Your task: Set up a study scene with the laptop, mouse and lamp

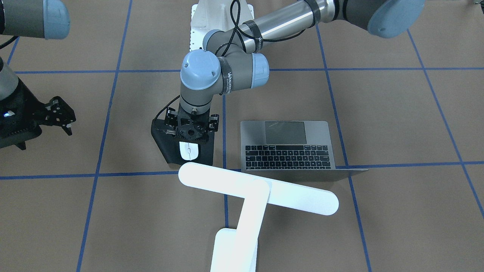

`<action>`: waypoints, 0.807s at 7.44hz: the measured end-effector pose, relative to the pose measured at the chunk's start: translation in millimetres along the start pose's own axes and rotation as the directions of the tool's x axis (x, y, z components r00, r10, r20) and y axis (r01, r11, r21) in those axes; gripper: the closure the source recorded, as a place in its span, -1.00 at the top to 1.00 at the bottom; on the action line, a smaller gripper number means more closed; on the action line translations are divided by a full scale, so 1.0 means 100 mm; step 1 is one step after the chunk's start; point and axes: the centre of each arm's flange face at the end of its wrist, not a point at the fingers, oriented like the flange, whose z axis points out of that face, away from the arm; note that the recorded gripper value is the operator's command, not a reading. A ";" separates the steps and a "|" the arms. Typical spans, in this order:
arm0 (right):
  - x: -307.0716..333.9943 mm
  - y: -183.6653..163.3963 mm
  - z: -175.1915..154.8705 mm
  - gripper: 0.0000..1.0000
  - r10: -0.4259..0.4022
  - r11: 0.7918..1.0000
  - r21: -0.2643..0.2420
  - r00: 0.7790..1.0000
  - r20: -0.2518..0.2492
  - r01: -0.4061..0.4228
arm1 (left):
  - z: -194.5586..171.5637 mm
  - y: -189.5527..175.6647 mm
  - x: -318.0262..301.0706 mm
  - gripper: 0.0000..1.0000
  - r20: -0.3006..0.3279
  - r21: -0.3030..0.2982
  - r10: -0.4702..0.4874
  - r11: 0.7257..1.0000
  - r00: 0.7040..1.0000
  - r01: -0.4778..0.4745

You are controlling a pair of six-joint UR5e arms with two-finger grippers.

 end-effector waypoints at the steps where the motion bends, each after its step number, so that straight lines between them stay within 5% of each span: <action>1: 0.25 0.09 0.02 0.99 0.038 0.999 -0.009 0.999 -0.008 -0.038 | -0.20 0.03 -0.18 0.98 0.023 0.002 0.010 1.000 1.000 -0.010; 3: 0.84 0.39 0.07 0.99 0.140 0.989 -0.041 0.990 0.010 -0.140 | -0.70 0.09 -0.88 0.98 0.086 0.010 0.091 0.996 0.992 -0.092; 6: 1.58 0.98 0.18 0.99 0.295 0.953 -0.107 0.950 0.100 -0.285 | -1.23 0.01 -2.30 0.98 0.128 0.009 0.185 0.982 0.974 -0.187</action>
